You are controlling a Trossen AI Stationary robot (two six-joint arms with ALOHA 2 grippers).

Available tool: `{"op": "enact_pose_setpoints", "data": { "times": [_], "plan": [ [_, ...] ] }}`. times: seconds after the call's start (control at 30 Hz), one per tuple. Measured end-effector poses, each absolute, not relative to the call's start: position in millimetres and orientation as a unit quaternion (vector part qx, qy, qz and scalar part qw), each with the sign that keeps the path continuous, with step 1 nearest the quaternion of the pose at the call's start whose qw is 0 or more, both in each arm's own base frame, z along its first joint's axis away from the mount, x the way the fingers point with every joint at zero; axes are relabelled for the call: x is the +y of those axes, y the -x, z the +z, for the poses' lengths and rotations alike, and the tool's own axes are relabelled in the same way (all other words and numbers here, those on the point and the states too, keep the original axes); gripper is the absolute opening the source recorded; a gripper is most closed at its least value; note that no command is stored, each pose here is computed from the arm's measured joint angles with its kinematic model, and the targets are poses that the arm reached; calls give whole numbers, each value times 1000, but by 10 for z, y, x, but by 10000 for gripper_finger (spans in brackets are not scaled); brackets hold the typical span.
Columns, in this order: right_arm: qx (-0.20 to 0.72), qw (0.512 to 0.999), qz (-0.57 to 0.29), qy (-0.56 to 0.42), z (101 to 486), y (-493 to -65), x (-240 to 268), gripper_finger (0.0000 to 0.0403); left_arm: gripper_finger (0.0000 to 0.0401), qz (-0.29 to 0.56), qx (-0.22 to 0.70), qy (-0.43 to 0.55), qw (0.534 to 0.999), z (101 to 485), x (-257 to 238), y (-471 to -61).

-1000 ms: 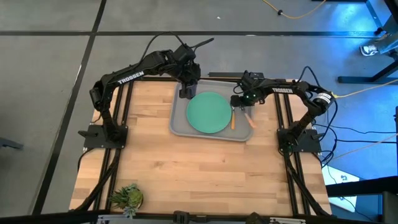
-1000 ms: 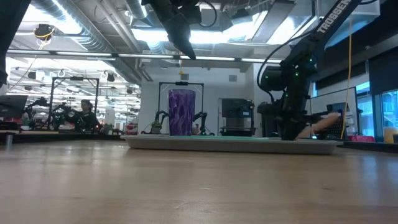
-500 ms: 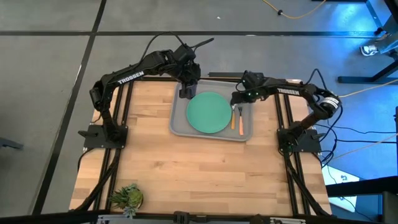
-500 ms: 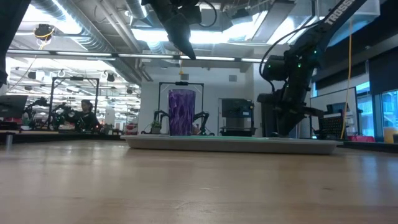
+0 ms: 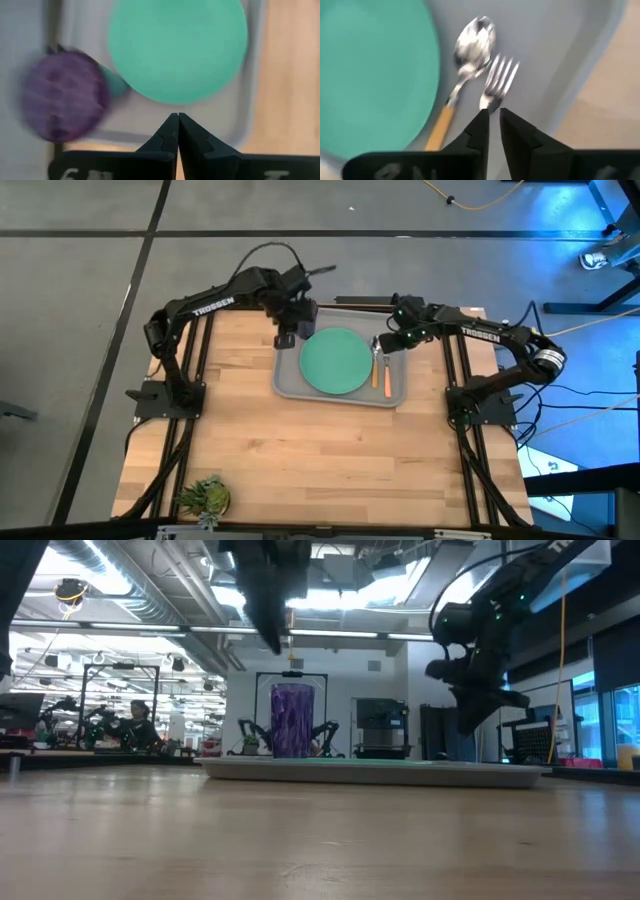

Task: Pick and place plate/cup/fork/spoon on tray
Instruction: Move the gray tray to the center of the table

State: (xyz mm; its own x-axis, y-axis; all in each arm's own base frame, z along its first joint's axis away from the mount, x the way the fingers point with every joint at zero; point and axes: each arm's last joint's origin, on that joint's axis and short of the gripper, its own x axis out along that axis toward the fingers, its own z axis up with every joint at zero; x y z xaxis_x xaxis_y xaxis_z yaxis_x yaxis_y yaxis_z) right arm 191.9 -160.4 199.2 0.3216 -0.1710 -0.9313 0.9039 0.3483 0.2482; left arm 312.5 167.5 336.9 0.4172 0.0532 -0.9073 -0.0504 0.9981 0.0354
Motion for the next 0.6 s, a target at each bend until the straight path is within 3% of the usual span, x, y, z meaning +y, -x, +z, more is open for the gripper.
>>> {"op": "enact_pose_setpoints", "data": {
  "times": [0.13, 0.3, 0.6],
  "plan": [
    [461, 697, -358, -416, 1998, -1927, -1517, 44, 0, -1, 569, 31, 822, 3077, 1626, -3109],
    [494, 690, -337, -410, 1924, -1897, -1469, 7, 0, -14, 599, 47, 799, 2674, 1531, -3104],
    [516, 684, -326, -400, 1756, -1823, -1406, 3, 0, 8, 616, 48, 786, 2092, 1430, -3055]
  ]
}}
